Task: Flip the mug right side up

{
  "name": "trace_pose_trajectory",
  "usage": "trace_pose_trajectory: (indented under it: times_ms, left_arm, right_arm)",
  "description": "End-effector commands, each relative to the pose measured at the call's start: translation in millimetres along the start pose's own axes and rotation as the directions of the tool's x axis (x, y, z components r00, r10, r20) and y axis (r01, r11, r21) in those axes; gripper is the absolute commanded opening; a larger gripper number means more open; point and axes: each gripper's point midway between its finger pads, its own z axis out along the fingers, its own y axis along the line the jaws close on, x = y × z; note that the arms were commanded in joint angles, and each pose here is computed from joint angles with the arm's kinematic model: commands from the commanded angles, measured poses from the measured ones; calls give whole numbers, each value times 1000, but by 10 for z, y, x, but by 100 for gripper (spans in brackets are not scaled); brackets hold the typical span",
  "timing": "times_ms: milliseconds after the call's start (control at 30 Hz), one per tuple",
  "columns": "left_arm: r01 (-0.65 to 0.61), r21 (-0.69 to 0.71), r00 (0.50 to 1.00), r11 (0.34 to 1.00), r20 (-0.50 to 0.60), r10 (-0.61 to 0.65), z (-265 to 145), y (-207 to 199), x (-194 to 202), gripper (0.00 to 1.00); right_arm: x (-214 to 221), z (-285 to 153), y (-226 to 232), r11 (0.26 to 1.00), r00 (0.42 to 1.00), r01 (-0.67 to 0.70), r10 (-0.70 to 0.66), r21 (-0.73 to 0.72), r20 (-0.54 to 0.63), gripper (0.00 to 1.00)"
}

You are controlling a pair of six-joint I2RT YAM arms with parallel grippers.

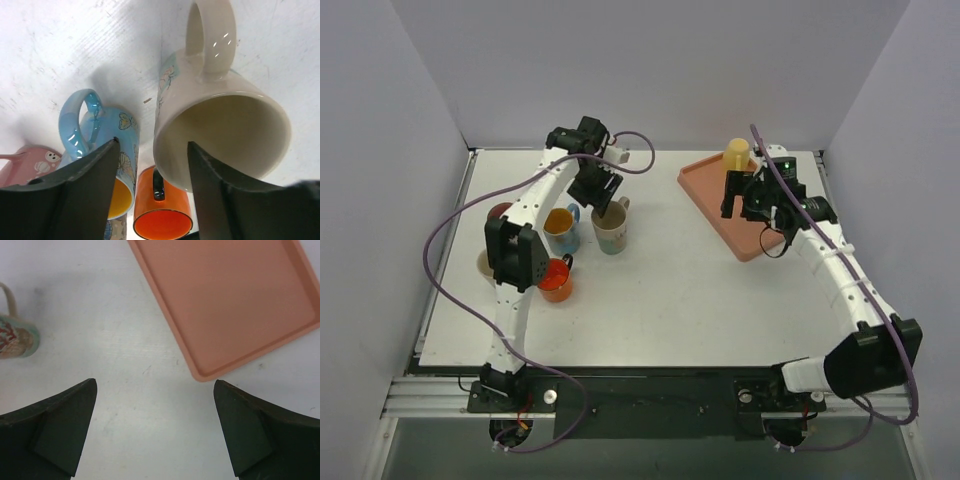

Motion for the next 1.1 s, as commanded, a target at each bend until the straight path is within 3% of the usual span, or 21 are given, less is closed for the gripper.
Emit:
trace_pose_trajectory:
  times_ms: [0,200,267,400,700,900,1067]
  left_arm:
    - [-46,17,995,999,93,44,-422,-50,-137,69]
    - [-108,-33,976,994,188,112,-788,-22,-142,70]
    - [-120,-66,948,991,290,135,-1110,-44,-167,70]
    - [-137,-137,879,981,439,184,-1356,-33,-254,70]
    - [-127,-185,846,975,493,204,-1495,-24,-152,70]
    - [-112,-185,844,976,502,192,-1502,-16,-167,70]
    - [-103,-192,840,976,509,189,-1526,-3,-183,70]
  right_arm:
    - [-427,338,-247,981,982,167,-174,99,69,96]
    - [-624,1166,-549,958,973,229,-229,173,-21,89]
    - [-652,1422,-604,953,970,242,-237,183,-46,86]
    - [-773,1794,-701,936,964,267,-260,231,-60,84]
    - [-759,2448,-835,925,964,264,-253,272,-77,76]
    - [-847,2684,-825,926,964,263,-262,272,-38,56]
    - [-849,2802,-974,913,970,239,-241,330,-35,57]
